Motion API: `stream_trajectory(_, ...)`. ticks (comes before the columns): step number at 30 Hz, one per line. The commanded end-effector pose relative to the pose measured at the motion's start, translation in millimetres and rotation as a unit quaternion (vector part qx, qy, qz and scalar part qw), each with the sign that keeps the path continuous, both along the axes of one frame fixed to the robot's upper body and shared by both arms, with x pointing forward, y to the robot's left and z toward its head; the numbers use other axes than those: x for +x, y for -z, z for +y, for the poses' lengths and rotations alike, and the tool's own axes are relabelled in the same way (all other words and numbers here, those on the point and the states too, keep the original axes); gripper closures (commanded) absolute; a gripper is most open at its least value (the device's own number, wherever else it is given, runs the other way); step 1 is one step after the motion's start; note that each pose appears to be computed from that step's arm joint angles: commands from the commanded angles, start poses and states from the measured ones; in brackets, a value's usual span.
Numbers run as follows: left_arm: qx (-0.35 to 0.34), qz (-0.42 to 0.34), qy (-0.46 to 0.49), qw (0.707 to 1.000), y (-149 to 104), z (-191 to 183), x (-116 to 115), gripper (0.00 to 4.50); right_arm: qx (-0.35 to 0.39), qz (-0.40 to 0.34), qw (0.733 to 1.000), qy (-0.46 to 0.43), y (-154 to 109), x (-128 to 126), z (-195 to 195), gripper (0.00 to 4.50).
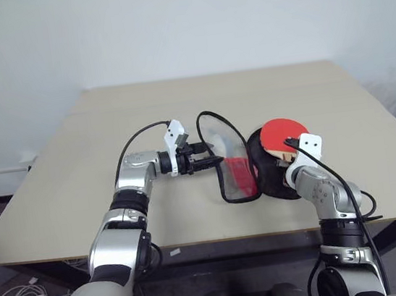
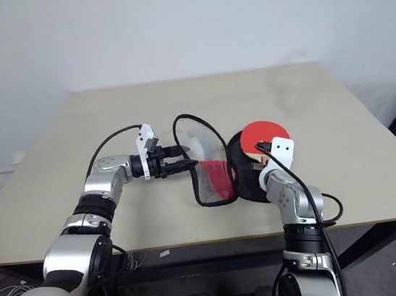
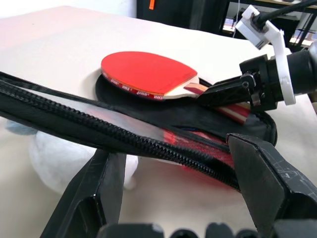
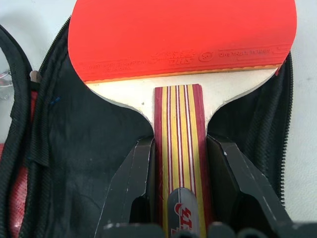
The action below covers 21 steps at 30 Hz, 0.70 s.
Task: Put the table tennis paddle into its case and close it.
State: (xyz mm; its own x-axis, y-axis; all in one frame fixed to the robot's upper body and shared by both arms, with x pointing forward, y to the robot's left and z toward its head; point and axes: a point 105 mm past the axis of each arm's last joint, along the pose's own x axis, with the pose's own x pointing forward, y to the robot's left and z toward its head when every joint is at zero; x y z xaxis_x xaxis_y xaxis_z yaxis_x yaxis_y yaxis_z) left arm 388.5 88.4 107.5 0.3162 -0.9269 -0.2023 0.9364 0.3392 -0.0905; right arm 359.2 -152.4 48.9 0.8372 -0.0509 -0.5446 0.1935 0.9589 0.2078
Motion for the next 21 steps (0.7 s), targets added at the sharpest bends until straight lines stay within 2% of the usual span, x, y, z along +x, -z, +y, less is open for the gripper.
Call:
stream_trajectory(1,0.001,-0.025,0.007,1.000,-13.6,-1.6,3.1,1.11,-0.003,-0.010,1.000,-0.002,-6.1,0.0,-0.2,3.37)
stream_trajectory(8,0.003,-0.025,0.003,1.000,-13.6,-0.4,4.7,1.11,0.009,-0.025,0.999,-0.023,-19.4,-2.7,16.9,3.37)
stream_trajectory(17,0.003,-0.023,0.005,1.000,-13.0,-2.8,5.1,1.11,0.007,-0.053,0.998,-0.013,-38.9,-9.3,14.0,3.37)
stream_trajectory(21,0.003,-0.023,0.006,1.000,-13.6,-4.3,5.5,1.11,0.005,-0.042,0.999,-0.010,-35.3,-13.7,10.4,3.37)
